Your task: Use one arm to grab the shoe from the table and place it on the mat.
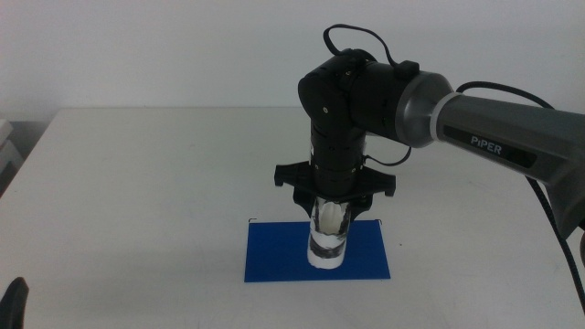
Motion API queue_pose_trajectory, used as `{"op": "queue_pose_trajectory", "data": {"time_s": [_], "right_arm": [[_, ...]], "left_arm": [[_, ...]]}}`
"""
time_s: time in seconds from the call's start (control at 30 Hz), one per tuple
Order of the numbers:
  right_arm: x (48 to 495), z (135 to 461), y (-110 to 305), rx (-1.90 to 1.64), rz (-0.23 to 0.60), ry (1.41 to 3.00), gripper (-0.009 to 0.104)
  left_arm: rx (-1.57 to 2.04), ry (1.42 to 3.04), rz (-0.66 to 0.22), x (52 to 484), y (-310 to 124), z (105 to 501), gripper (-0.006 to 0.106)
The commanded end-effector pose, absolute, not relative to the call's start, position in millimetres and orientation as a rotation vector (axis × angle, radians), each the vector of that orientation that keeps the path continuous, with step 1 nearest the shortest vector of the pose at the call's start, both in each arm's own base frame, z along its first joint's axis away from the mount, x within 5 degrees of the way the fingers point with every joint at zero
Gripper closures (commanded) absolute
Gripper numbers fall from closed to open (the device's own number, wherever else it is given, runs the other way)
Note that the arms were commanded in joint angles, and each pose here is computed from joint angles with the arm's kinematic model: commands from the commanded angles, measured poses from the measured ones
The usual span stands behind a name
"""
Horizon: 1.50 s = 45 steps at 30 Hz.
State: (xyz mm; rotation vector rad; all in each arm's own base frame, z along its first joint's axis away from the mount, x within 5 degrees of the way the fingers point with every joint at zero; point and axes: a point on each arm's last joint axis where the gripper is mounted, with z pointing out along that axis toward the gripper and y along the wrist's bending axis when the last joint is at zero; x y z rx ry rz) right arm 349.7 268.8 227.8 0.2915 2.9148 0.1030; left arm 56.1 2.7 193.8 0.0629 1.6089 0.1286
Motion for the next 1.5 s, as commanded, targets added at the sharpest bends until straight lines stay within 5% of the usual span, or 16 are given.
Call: {"op": "queue_pose_trajectory", "data": {"time_s": [0.0,0.17,0.37,0.67,1.03,1.47], "right_arm": [[348.4,265.6,263.7,0.049,0.135,2.830,0.099],[348.2,265.5,263.8,-0.675,0.028,2.741,0.099],[347.3,264.9,265.5,-1.511,-0.087,2.397,0.099],[341.4,263.8,269.0,-2.133,-0.095,1.930,0.099],[348.4,245.3,271.0,-2.060,0.004,2.040,0.099],[357.5,217.5,274.8,-1.981,0.014,2.154,0.099]], "left_arm": [[0.056,1.526,0.113,55.8,2.0,199.8,0.007],[0.056,1.526,0.113,55.8,2.0,199.8,0.007],[0.056,1.526,0.113,55.8,2.0,199.8,0.007],[0.056,1.526,0.113,55.8,2.0,199.8,0.007],[0.056,1.526,0.113,55.8,2.0,199.8,0.007],[0.056,1.526,0.113,55.8,2.0,199.8,0.007]]}}
